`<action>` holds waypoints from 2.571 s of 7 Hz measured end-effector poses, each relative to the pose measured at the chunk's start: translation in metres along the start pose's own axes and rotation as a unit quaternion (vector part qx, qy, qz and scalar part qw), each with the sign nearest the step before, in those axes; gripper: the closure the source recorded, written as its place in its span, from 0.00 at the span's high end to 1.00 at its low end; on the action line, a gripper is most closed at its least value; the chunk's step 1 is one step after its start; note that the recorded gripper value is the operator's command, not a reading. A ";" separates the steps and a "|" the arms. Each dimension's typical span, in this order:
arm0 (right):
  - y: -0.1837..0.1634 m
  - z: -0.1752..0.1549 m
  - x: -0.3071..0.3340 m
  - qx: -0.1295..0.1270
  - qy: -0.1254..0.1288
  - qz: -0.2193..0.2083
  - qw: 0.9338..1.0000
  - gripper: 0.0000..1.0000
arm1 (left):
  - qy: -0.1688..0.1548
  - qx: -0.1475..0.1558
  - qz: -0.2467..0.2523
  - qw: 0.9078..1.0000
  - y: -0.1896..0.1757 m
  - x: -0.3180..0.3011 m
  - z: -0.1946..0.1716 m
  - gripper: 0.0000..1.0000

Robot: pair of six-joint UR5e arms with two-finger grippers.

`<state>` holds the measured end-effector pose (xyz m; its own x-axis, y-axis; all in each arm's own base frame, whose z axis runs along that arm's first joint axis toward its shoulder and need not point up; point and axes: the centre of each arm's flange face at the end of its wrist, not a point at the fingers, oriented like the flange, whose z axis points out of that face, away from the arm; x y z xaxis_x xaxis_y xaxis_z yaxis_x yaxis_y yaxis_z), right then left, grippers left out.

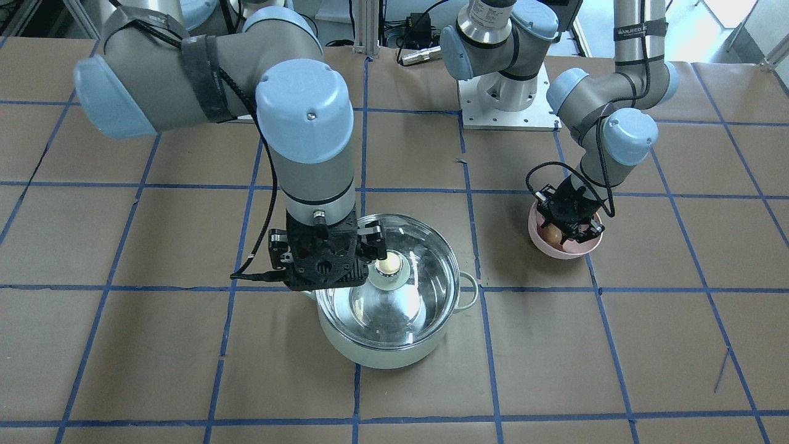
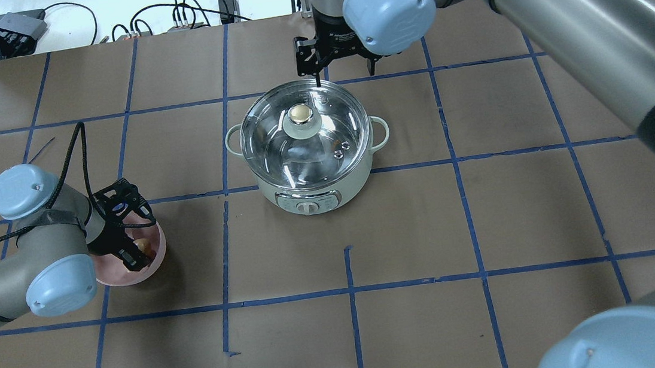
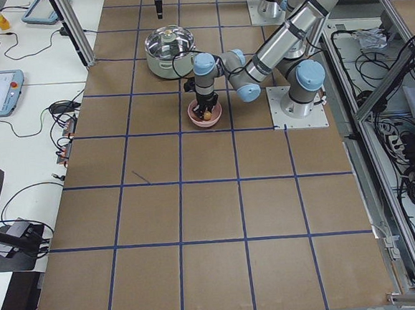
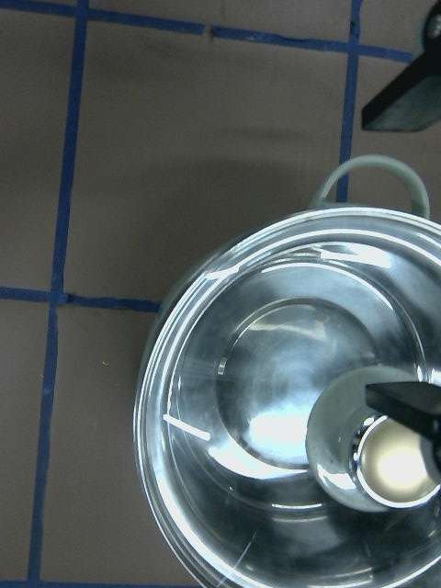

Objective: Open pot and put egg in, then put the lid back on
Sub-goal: 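Grasp the pot lid knob with the right gripper while the left lifts the egg, then lift the glass lid off with the right gripper while the left carries the egg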

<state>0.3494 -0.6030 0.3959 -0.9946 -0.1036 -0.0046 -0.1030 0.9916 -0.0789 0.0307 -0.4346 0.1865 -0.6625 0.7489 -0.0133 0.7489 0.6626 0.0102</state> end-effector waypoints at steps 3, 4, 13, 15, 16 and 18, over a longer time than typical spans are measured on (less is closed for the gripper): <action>0.005 0.035 -0.054 0.010 -0.032 0.037 0.999 0.78 | -0.006 0.003 -0.004 1.000 -0.004 -0.008 -0.012 0.01; 0.009 0.042 -0.060 0.007 -0.036 0.037 0.999 0.77 | -0.003 0.003 -0.008 1.000 -0.010 -0.014 -0.024 0.01; 0.029 0.032 -0.056 0.009 -0.035 0.021 0.999 0.27 | -0.012 0.015 -0.138 0.990 -0.030 -0.047 -0.111 0.01; 0.043 -0.029 -0.037 0.030 -0.037 0.026 0.999 0.27 | -0.011 0.015 -0.147 0.989 -0.039 -0.050 -0.129 0.01; 0.053 -0.070 -0.001 0.027 -0.032 0.029 0.999 0.24 | -0.010 0.020 -0.163 0.986 -0.051 -0.046 -0.139 0.01; 0.081 -0.132 0.090 -0.006 -0.019 0.035 0.999 0.18 | -0.011 0.038 -0.222 0.974 -0.093 -0.028 -0.159 0.02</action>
<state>0.2497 -0.5217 0.5209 -0.9981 -0.0375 -0.0484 -0.0343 0.9974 -0.0641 -0.0226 -0.5169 0.3450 -0.9212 0.3885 -0.0205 0.3889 0.9182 -0.0758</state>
